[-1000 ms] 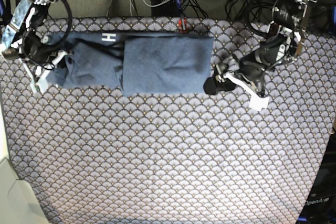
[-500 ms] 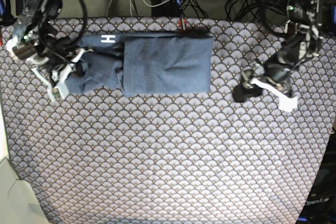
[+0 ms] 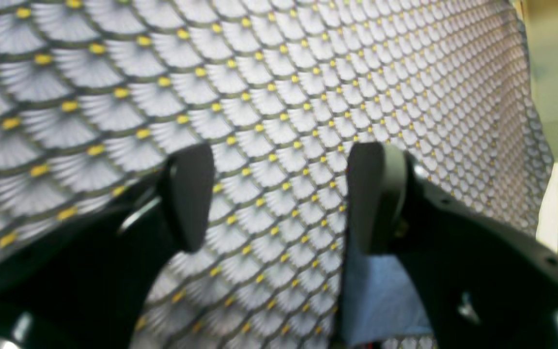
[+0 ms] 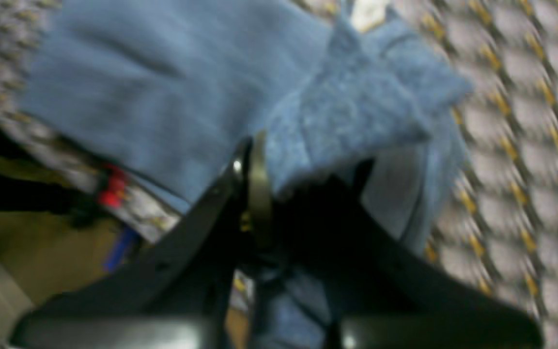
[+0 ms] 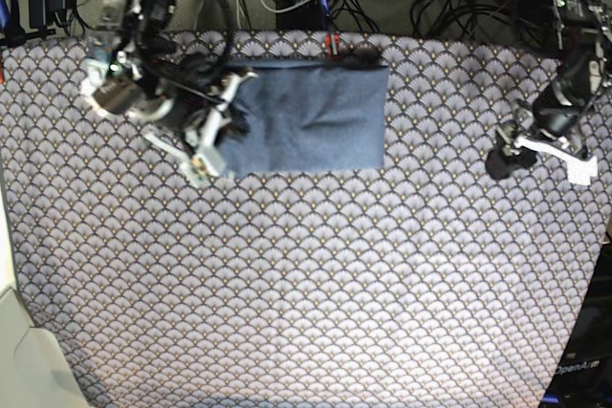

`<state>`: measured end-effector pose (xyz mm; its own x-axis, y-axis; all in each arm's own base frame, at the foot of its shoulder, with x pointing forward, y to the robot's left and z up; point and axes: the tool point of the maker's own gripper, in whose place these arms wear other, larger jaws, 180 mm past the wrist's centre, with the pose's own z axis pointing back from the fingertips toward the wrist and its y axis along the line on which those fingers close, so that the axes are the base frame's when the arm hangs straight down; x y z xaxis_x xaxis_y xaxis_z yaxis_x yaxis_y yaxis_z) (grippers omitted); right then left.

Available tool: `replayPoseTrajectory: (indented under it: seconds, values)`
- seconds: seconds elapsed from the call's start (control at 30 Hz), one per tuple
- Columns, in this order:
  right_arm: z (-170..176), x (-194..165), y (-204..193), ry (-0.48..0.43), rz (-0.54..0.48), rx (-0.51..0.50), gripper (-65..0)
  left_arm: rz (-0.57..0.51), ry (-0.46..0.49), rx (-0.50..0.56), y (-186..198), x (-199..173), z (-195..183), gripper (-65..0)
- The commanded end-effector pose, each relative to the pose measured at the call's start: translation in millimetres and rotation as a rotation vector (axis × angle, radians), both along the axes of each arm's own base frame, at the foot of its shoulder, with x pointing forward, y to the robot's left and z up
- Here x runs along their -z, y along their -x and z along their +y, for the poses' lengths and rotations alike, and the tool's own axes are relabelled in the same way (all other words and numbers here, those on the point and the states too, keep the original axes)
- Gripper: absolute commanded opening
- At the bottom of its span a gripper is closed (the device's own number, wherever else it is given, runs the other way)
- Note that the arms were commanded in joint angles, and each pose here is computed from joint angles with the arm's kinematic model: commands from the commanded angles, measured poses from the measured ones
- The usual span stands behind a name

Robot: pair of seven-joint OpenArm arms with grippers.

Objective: Fold the T-shirt properly
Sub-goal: 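Lift the strip end with the right gripper and fold it over the stack, then press the folded bundle with the right gripper and grasp it with the left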

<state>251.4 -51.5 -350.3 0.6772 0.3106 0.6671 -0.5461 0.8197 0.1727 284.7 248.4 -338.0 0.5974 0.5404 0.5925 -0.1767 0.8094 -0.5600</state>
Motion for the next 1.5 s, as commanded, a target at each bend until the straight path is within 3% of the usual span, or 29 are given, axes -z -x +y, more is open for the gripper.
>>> replayPoseTrajectory:
  seconds: [0.0,0.4,0.53,0.8,1.23,1.47]
  values:
    - [13.4,-14.3,-6.8,-0.045,-0.051,-0.018,-65.0,-0.029,-0.006,0.007,-4.0,-12.3,4.5,-22.4]
    - [91.6,-38.6,-8.8,-0.122,-0.111,-0.230,-65.0,0.007,0.002,-0.010,4.6,-11.4,15.5,-22.4]
    - [111.5,-32.7,-1.9,-0.132,-0.086,-0.296,-65.0,0.017,0.004,-0.009,8.4,-8.7,14.9,-22.4]
    - [126.8,-7.4,-3.7,-0.200,-0.025,-0.298,-65.0,0.019,0.004,-0.009,9.0,-8.3,14.9,-22.4]
    - [136.1,3.3,-20.5,-0.199,0.012,-0.322,-65.0,0.021,0.005,-0.005,9.1,-7.5,13.4,-22.4]
    - [165.4,-5.4,-8.8,-0.208,-0.017,-0.426,-47.9,0.021,0.005,-0.007,9.2,-7.3,14.2,-22.4]
